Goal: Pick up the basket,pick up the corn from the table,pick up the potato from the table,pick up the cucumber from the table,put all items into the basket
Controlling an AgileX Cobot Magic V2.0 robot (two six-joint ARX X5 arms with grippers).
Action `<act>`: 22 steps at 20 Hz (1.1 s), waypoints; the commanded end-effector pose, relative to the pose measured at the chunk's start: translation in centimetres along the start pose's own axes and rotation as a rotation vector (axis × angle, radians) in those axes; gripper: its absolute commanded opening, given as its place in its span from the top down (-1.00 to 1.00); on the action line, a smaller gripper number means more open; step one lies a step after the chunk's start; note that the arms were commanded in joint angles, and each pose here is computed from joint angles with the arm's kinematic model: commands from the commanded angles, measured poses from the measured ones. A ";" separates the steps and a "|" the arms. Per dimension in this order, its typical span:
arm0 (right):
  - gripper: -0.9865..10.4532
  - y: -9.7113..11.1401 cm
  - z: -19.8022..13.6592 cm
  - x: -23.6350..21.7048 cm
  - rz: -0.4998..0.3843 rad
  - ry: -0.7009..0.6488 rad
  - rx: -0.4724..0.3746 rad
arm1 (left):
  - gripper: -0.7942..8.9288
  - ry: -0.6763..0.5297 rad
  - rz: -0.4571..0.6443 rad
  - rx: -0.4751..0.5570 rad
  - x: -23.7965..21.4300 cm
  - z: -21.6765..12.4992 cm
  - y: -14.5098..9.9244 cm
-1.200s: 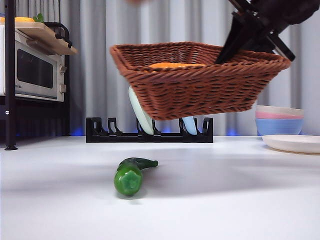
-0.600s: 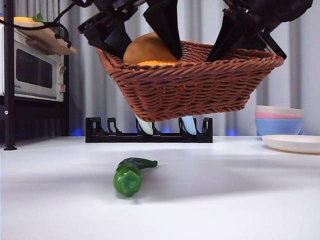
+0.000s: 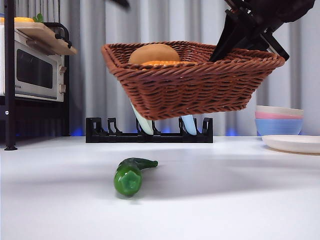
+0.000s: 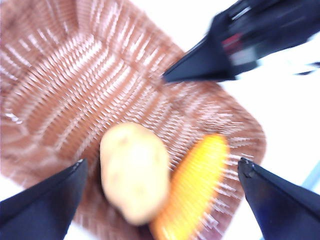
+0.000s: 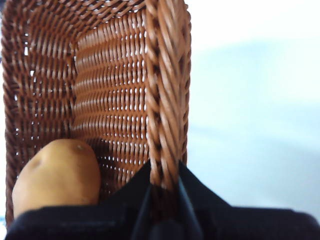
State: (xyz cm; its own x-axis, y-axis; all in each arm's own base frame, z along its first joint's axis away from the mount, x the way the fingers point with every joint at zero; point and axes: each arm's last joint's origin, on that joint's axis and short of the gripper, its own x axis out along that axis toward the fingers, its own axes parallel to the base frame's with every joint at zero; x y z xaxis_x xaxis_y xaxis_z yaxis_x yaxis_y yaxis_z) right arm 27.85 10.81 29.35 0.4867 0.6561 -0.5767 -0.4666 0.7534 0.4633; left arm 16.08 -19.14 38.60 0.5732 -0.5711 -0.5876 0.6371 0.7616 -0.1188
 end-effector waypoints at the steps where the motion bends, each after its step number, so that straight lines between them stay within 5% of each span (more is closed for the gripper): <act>1: 0.86 -0.8 0.6 -0.3 0.001 -0.047 0.037 | -0.20 0.056 0.042 -0.014 -1.6 -1.2 -0.1; 6: 0.86 -3.3 1.2 -1.8 -0.063 -0.107 0.096 | -0.20 0.250 0.262 -0.040 -2.1 -4.7 -0.5; 22: 0.86 -6.0 1.5 -3.8 -0.094 -0.154 0.158 | -0.20 0.356 0.178 -0.186 9.2 -11.0 0.2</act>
State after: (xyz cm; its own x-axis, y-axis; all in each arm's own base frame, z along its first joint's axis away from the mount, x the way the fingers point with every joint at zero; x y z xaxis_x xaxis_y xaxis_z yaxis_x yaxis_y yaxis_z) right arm 29.82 3.81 29.68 0.6324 0.5602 -0.5350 -0.2934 0.8124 0.5039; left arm 15.40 -20.67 24.92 0.4387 -0.3150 -0.8416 0.4227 0.8988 -0.1161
